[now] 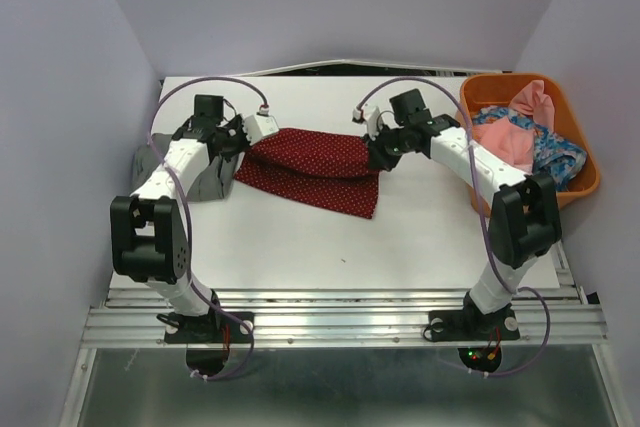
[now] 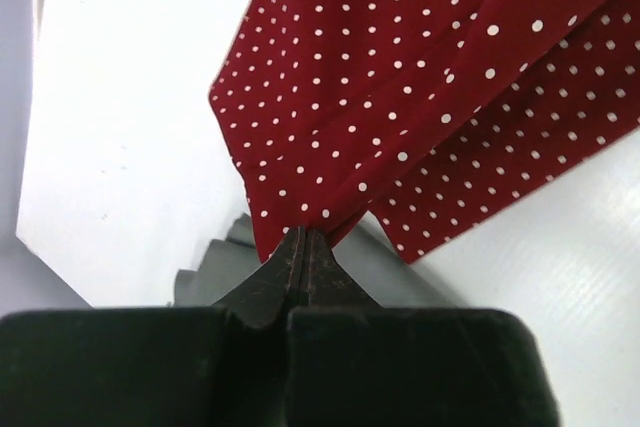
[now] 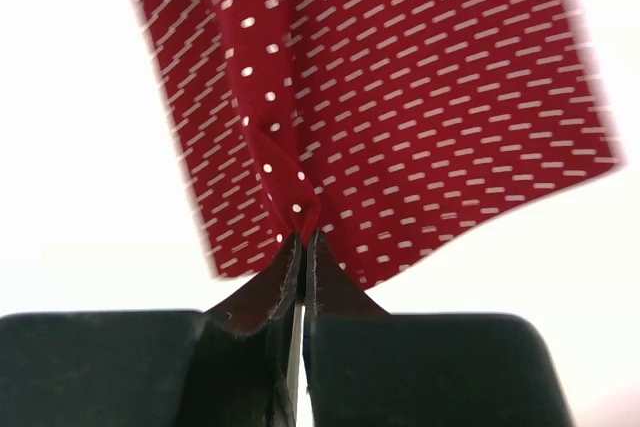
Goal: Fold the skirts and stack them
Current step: Fold the skirt
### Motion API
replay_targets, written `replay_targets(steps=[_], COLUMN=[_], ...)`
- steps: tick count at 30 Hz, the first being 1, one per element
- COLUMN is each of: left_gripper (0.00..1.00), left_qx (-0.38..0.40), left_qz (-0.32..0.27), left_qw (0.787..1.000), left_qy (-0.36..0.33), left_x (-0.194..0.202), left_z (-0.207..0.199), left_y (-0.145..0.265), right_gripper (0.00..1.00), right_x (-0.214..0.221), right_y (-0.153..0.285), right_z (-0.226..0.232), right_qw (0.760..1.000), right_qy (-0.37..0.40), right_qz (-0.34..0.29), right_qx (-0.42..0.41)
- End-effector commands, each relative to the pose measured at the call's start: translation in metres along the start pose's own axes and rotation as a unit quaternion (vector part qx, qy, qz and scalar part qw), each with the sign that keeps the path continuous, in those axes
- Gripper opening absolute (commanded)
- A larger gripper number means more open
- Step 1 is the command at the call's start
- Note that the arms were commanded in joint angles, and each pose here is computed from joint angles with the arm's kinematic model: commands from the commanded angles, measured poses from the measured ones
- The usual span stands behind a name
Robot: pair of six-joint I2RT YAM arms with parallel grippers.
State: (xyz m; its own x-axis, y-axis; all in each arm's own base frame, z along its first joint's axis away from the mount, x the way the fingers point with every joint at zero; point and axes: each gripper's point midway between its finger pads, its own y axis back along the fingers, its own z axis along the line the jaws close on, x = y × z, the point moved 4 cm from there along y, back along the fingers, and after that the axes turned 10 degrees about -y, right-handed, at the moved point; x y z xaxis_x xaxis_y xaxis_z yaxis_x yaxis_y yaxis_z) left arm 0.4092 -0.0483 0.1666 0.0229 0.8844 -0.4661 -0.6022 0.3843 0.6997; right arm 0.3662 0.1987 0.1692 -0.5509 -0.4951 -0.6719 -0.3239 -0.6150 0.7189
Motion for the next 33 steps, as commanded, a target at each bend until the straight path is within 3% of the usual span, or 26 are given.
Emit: replay_targets(steps=[1, 3, 4, 5, 7, 9, 14, 18, 25, 33], left_gripper=[0.00, 0.02, 0.12, 0.34, 0.44, 0.50, 0.51, 0.49, 0.42, 0.40], left_qx=[0.022, 0.061, 0.077, 0.107, 0.121, 0.110, 0.081, 0.076, 0.043, 0.055], left_qz=[0.018, 0.031, 0.033, 0.041, 0.045, 0.045, 0.016, -0.013, -0.012, 0.035], left_qw=[0.999, 0.997, 0.996, 0.993, 0.992, 0.993, 0.996, 0.996, 0.990, 0.977], left_qy=[-0.024, -0.018, -0.017, -0.007, -0.006, -0.005, 0.013, 0.046, 0.136, 0.204], left_x=[0.014, 0.024, 0.025, 0.031, 0.034, 0.034, 0.015, -0.001, -0.002, 0.024], left_z=[-0.025, -0.047, -0.055, -0.070, -0.079, -0.080, -0.058, -0.035, -0.004, -0.023], left_y=[0.012, 0.007, 0.006, 0.005, 0.006, 0.009, 0.018, 0.016, -0.009, -0.050], right_gripper=[0.01, 0.03, 0.10, 0.30, 0.63, 0.79, 0.81, 0.71, 0.61, 0.61], right_x=[0.036, 0.056, 0.064, 0.071, 0.071, 0.062, 0.008, -0.007, 0.012, 0.060], right_y=[-0.012, -0.023, -0.029, -0.031, -0.031, -0.025, -0.004, -0.016, -0.069, -0.102], right_z=[0.040, 0.039, 0.035, 0.029, 0.024, 0.025, 0.035, 0.037, 0.009, -0.026], right_qw=[0.998, 0.997, 0.996, 0.995, 0.994, 0.996, 0.999, 0.998, 0.996, 0.988], right_qy=[0.014, 0.014, 0.010, 0.010, 0.012, 0.009, -0.002, -0.043, -0.071, -0.073], right_qz=[0.040, 0.062, 0.078, 0.094, 0.106, 0.094, 0.030, 0.013, 0.044, 0.123], right_qx=[-0.046, -0.041, -0.035, -0.016, -0.006, 0.001, -0.015, -0.034, -0.005, 0.065])
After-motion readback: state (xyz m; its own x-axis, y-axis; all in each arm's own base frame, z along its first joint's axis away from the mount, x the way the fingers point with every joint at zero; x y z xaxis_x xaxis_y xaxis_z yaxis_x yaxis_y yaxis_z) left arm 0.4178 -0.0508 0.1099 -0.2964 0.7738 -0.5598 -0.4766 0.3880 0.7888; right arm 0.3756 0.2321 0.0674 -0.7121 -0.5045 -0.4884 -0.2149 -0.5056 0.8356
